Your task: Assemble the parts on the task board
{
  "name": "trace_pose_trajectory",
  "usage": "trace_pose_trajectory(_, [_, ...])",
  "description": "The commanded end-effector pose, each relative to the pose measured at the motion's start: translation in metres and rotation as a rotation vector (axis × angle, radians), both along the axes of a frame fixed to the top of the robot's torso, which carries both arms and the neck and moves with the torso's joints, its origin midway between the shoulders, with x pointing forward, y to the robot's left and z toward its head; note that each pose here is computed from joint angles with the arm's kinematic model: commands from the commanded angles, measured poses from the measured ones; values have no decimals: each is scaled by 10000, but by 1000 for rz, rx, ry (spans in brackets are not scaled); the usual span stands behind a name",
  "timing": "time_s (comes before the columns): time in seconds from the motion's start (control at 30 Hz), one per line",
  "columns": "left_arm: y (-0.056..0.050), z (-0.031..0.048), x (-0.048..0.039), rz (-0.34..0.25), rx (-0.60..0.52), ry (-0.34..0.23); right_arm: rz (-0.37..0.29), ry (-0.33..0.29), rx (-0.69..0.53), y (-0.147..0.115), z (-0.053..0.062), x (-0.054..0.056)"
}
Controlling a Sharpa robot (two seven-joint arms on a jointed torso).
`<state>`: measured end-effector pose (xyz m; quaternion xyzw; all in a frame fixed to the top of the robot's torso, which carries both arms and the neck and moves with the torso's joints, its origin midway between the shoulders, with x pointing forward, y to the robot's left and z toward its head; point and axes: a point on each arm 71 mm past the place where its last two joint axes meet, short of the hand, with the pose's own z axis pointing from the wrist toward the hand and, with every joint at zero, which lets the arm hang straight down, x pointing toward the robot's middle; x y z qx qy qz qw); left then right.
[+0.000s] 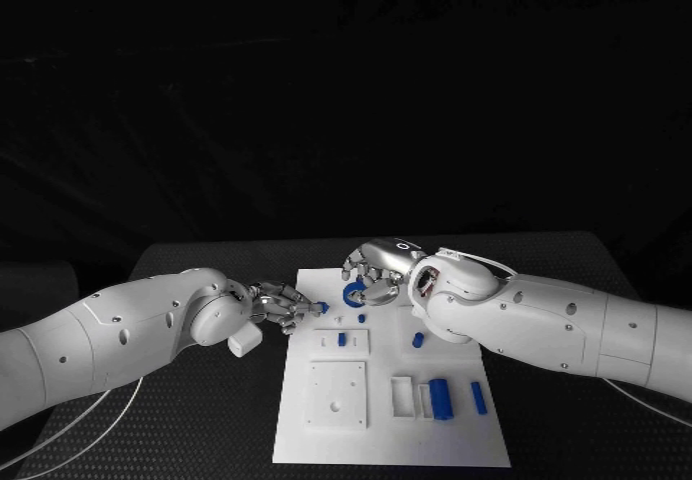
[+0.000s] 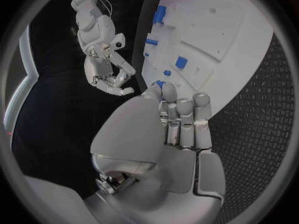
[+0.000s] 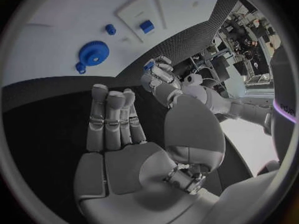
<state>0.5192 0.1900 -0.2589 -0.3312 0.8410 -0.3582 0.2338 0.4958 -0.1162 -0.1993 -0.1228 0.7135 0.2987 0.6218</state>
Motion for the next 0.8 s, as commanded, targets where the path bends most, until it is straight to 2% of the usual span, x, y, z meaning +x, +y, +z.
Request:
trace_pose_trajectory(0.03, [-28, 20, 5, 5, -23, -11, 25, -27, -48, 58, -25, -34])
trace_pose_trajectory(0.37, [-46, 22, -7, -3, -27, -9, 50, -17, -82, 201, -147, -105])
trace_pose_trajectory(0.8, [-76, 23, -22, -16, -31, -4, 38, -30, -92, 291, -221, -120])
